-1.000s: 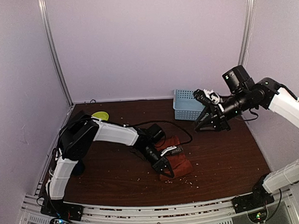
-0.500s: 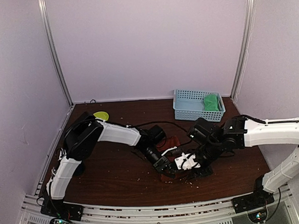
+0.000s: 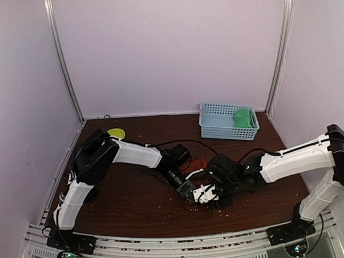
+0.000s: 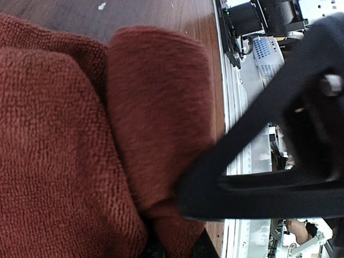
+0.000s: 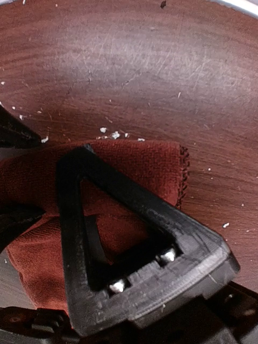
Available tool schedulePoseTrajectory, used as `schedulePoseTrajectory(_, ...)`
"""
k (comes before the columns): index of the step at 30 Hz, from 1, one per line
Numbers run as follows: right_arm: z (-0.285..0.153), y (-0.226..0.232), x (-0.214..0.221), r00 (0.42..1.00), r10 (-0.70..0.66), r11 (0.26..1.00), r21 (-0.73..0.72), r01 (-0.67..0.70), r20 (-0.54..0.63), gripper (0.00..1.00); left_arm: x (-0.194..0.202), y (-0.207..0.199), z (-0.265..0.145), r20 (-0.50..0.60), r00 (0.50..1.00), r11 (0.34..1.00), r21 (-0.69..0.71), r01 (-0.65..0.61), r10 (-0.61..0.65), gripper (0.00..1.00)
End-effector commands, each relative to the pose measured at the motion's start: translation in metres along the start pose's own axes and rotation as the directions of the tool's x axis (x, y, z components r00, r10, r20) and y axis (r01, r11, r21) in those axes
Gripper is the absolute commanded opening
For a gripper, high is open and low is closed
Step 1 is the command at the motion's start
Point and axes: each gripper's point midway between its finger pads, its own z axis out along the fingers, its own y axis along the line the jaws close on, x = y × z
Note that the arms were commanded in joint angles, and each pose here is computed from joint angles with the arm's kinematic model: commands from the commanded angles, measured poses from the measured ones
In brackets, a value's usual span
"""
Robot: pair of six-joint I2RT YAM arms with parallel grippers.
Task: Roll the towels
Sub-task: Roll the towel at the center of the board.
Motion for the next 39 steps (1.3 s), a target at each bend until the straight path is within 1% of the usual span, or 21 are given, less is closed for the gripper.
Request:
schedulePoseTrajectory(1, 0.021, -0.002, 0.015, 0.999, -0.003, 0.999, 0.047, 0.005, -0.054, 0.34, 0.027, 0.022, 0.008, -0.059, 0.993, 0.994, -0.042, 0.099, -0.101, 0.11)
schedulePoseTrajectory(3, 0.026, 0.004, 0.022, 0.996, 0.003, 1.000, 0.014, -0.002, -0.088, 0.24, 0.027, 0.021, 0.004, -0.053, 0.994, 0.994, -0.054, 0.095, -0.097, 0.14)
schedulePoseTrajectory(5, 0.026, 0.010, 0.023, 0.995, 0.008, 1.000, -0.025, -0.010, -0.102, 0.14, 0.025, 0.017, -0.007, -0.039, 0.997, 0.992, -0.107, 0.059, -0.063, 0.24)
schedulePoseTrajectory(6, 0.024, 0.011, 0.022, 0.995, 0.014, 0.999, -0.044, -0.018, -0.098, 0.10, 0.019, 0.015, -0.019, -0.011, 0.999, 0.989, -0.144, 0.032, -0.034, 0.32)
schedulePoseTrajectory(7, 0.022, 0.015, 0.022, 0.995, 0.023, 0.997, -0.070, -0.030, -0.097, 0.06, 0.015, 0.011, -0.031, 0.019, 1.000, 0.984, -0.178, 0.013, -0.010, 0.36)
schedulePoseTrajectory(10, 0.011, 0.024, 0.012, 0.995, 0.063, 0.982, -0.174, -0.076, -0.077, 0.01, 0.006, 0.005, -0.076, 0.124, 0.992, 0.953, -0.304, 0.013, 0.026, 0.42)
schedulePoseTrajectory(12, 0.003, 0.032, 0.005, 0.993, 0.096, 0.960, -0.259, -0.111, -0.072, 0.00, 0.002, 0.000, -0.108, 0.194, 0.978, 0.912, -0.409, 0.011, 0.075, 0.45)
schedulePoseTrajectory(15, -0.011, 0.038, -0.010, 0.982, 0.176, 0.906, -0.379, -0.189, -0.069, 0.00, -0.002, -0.011, -0.149, 0.243, 0.947, 0.805, -0.593, -0.024, 0.208, 0.48)
schedulePoseTrajectory(16, -0.014, 0.041, -0.014, 0.973, 0.218, 0.873, -0.432, -0.228, -0.073, 0.00, -0.004, -0.020, -0.161, 0.256, 0.931, 0.769, -0.639, -0.039, 0.259, 0.48)
schedulePoseTrajectory(18, -0.013, 0.032, -0.018, 0.953, 0.286, 0.830, -0.473, -0.296, -0.095, 0.00, -0.006, -0.035, -0.182, 0.253, 0.901, 0.686, -0.725, -0.065, 0.353, 0.50)
schedulePoseTrajectory(20, -0.007, 0.026, -0.016, 0.930, 0.338, 0.771, -0.524, -0.362, -0.144, 0.00, -0.008, -0.058, -0.194, 0.205, 0.852, 0.573, -0.809, -0.129, 0.482, 0.57)
schedulePoseTrajectory(21, -0.007, 0.026, -0.015, 0.917, 0.359, 0.731, -0.559, -0.393, -0.174, 0.00, -0.008, -0.070, -0.200, 0.175, 0.823, 0.505, -0.850, -0.151, 0.541, 0.57)
schedulePoseTrajectory(22, -0.003, 0.022, -0.012, 0.903, 0.381, 0.696, -0.581, -0.421, -0.198, 0.00, -0.008, -0.082, -0.200, 0.145, 0.795, 0.455, -0.872, -0.179, 0.589, 0.57)
schedulePoseTrajectory(23, 0.000, 0.018, -0.013, 0.890, 0.403, 0.666, -0.600, -0.444, -0.212, 0.00, -0.010, -0.100, -0.204, 0.124, 0.752, 0.406, -0.891, -0.203, 0.647, 0.57)
schedulePoseTrajectory(25, 0.010, 0.013, -0.008, 0.864, 0.435, 0.599, -0.636, -0.487, -0.251, 0.00, -0.010, -0.122, -0.205, 0.074, 0.691, 0.305, -0.927, -0.219, 0.719, 0.57)
schedulePoseTrajectory(26, 0.014, 0.010, -0.007, 0.855, 0.446, 0.576, -0.647, -0.500, -0.265, 0.00, -0.009, -0.134, -0.200, 0.040, 0.654, 0.268, -0.930, -0.253, 0.756, 0.57)
schedulePoseTrajectory(28, 0.025, 0.004, 0.001, 0.831, 0.467, 0.540, -0.647, -0.539, -0.303, 0.00, -0.008, -0.152, -0.180, -0.027, 0.605, 0.212, -0.923, -0.320, 0.795, 0.56)
schedulePoseTrajectory(30, 0.035, 0.001, 0.009, 0.809, 0.483, 0.504, -0.648, -0.571, -0.337, 0.00, -0.008, -0.159, -0.155, -0.100, 0.579, 0.183, -0.893, -0.411, 0.809, 0.55)
schedulePoseTrajectory(33, 0.045, 0.001, 0.015, 0.785, 0.492, 0.450, -0.661, -0.600, -0.377, 0.00, -0.004, -0.145, -0.115, -0.198, 0.595, 0.183, -0.836, -0.517, 0.779, 0.52)
schedulePoseTrajectory(35, 0.050, 0.003, 0.017, 0.769, 0.503, 0.420, -0.667, -0.616, -0.394, 0.00, 0.002, -0.130, -0.089, -0.245, 0.608, 0.204, -0.793, -0.574, 0.755, 0.51)
schedulePoseTrajectory(39, 0.056, 0.006, 0.019, 0.761, 0.511, 0.398, -0.675, -0.622, -0.400, 0.00, 0.009, -0.094, -0.056, -0.328, 0.639, 0.213, -0.755, -0.620, 0.696, 0.51)
